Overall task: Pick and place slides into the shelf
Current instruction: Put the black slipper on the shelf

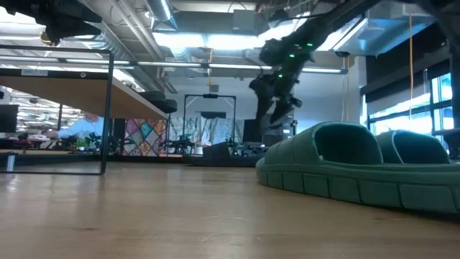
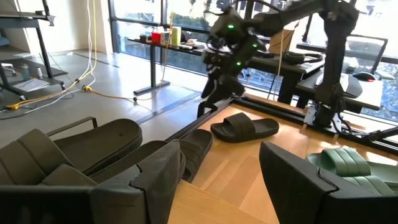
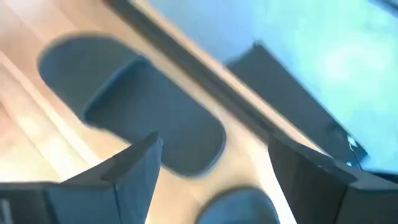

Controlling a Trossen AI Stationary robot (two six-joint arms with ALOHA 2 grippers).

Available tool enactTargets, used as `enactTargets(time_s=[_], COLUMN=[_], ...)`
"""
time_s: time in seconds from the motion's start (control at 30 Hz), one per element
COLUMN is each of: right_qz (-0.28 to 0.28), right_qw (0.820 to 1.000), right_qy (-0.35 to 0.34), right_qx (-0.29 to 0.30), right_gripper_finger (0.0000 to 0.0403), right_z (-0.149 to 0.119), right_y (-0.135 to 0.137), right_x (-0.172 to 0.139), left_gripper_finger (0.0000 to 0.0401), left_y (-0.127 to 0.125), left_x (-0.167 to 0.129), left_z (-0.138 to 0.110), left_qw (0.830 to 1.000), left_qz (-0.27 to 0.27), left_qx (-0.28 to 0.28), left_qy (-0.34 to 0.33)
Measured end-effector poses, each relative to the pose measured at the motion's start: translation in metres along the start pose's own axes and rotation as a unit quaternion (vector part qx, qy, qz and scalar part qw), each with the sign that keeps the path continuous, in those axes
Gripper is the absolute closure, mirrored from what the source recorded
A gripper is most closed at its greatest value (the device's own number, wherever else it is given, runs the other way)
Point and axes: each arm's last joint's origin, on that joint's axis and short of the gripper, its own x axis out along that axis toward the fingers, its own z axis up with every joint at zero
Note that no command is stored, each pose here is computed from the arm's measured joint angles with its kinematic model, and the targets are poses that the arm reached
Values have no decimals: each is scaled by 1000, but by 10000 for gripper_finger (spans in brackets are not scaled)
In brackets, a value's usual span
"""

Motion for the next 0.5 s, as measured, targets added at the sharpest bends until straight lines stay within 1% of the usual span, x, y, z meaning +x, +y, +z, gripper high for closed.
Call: enactTargets(time_s=[0.1,0.17,0.27,0.5], right_qz=[71,111,119,121], right_qw=[995,990,987,988], right_qy=[-56,-61,-52,-60], right_qx=[33,60,92,76], right_gripper_finger=[109,109,109,109], right_z=[-14,-23,-33,-33], right_y=[-4,-9,-14,-14], right_x=[-5,-3,4,6], left_gripper_finger=[189,189,189,189], left_y=[0,0,0,0], left_x=[0,0,0,0], left_z=[0,0,0,0], left_qw=[1000,1000,1000,1000], left_qz=[1,1,1,1], left_qx=[0,0,0,0], left_qy=[0,0,-1,-1])
